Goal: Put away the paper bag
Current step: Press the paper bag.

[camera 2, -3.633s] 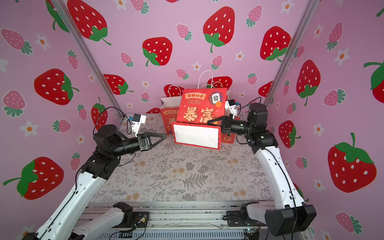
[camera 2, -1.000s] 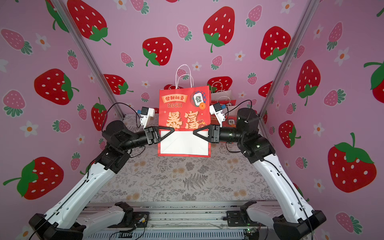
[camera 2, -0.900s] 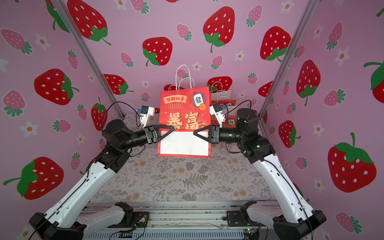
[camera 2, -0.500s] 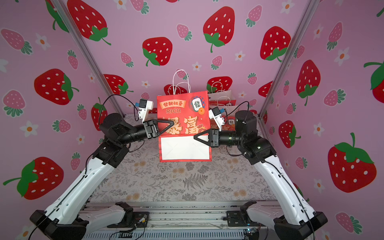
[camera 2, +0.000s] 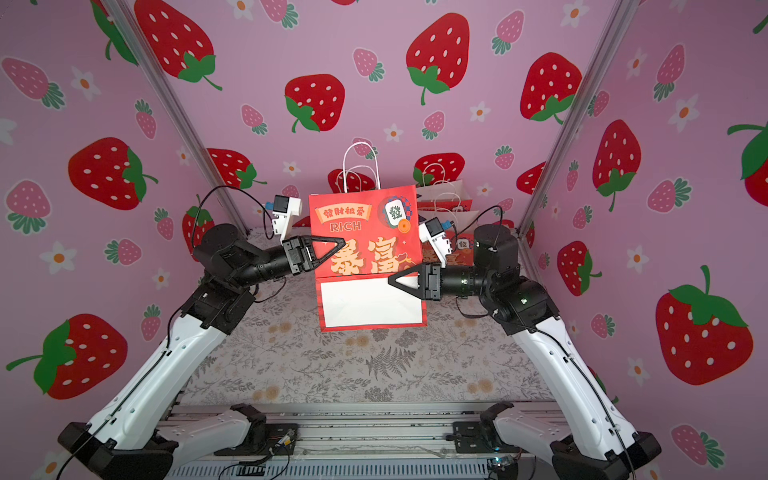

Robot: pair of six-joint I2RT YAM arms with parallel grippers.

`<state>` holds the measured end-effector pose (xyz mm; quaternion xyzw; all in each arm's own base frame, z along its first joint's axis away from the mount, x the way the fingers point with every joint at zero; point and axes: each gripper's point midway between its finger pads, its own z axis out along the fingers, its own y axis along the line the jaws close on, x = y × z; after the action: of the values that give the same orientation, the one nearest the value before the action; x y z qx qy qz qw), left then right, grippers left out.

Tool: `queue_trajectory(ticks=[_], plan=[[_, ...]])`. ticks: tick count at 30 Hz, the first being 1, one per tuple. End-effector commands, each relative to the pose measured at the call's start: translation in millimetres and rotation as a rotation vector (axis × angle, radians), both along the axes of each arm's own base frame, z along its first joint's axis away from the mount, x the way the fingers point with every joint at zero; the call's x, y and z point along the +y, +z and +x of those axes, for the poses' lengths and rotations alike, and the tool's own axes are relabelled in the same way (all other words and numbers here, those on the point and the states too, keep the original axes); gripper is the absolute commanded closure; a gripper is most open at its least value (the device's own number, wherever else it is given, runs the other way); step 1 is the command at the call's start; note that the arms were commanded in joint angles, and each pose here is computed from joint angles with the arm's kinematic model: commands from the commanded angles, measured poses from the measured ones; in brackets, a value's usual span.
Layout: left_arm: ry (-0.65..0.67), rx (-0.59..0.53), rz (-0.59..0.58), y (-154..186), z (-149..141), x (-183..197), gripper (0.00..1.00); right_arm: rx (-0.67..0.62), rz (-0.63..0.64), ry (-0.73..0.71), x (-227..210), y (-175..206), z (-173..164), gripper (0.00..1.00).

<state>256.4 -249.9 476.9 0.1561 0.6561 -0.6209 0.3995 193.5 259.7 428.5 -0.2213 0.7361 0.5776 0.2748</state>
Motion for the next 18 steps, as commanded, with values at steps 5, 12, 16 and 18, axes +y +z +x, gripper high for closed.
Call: queue_trajectory(ticks=[5,12,16,18], plan=[[0.008,-0.032,-0.006,2.4,-8.9,5.4,1.0,-0.056,0.017,0.016,3.0,17.1,0.6,0.64],[0.015,-0.029,0.004,-0.4,-11.7,7.8,1.0,-0.062,-0.013,0.001,2.3,14.5,4.6,0.8],[0.0,-0.022,0.006,-3.8,-14.2,6.9,0.9,-0.056,-0.018,-0.005,1.7,11.3,5.0,0.91],[-0.035,-0.018,0.012,-5.7,-19.0,4.3,0.73,-0.054,-0.023,-0.012,1.1,9.9,5.5,0.96]])
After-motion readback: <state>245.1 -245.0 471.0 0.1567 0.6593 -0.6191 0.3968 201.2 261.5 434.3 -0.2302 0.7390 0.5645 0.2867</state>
